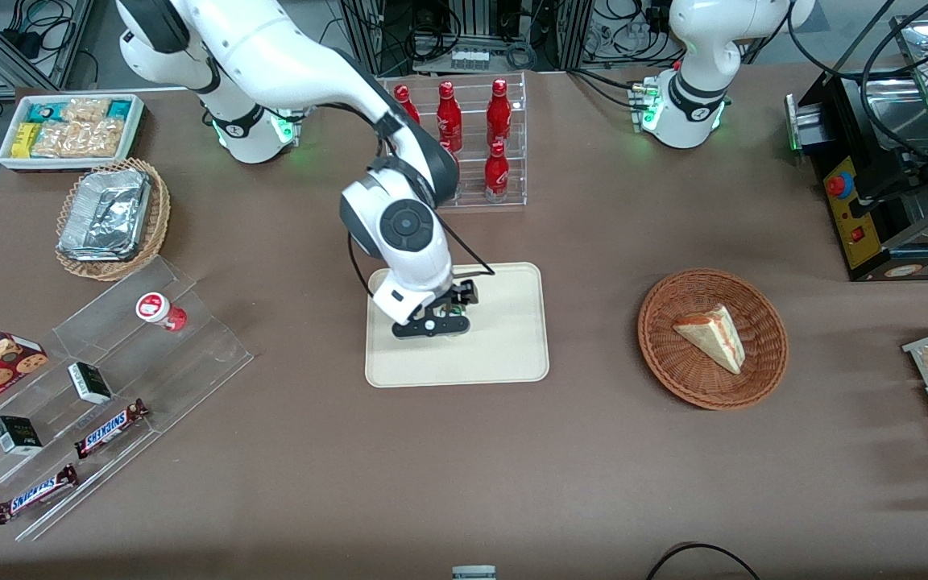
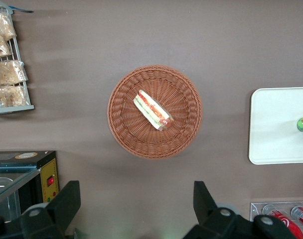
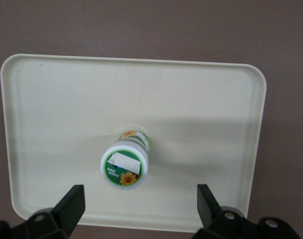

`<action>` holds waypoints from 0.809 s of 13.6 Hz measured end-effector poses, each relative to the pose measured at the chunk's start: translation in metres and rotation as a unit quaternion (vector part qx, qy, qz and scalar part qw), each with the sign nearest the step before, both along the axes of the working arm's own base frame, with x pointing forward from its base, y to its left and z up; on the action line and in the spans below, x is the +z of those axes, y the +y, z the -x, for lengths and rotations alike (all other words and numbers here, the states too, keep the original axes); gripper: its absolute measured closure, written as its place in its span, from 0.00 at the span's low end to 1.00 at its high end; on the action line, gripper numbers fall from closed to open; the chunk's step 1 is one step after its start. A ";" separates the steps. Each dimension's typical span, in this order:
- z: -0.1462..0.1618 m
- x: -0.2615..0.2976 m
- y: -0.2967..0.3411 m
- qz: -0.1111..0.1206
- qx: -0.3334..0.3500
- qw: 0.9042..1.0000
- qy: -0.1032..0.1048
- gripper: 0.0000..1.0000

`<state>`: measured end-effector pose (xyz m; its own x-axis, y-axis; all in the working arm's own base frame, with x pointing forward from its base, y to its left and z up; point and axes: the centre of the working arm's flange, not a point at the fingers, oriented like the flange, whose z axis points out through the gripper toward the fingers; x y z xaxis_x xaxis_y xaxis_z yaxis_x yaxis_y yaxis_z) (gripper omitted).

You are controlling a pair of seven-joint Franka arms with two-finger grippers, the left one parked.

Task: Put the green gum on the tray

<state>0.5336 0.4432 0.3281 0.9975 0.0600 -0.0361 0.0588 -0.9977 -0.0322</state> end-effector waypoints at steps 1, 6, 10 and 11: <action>-0.003 0.014 -0.011 0.003 0.009 1.000 0.007 0.00; -0.028 0.074 -0.089 0.011 0.052 0.998 0.041 0.00; -0.055 0.100 -0.170 0.005 0.083 0.995 0.060 0.00; -0.063 0.105 -0.194 0.001 0.090 0.994 0.061 0.00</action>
<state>0.5968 0.2492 0.4328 0.9589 0.2361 -0.1571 0.2315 -0.9717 -0.0473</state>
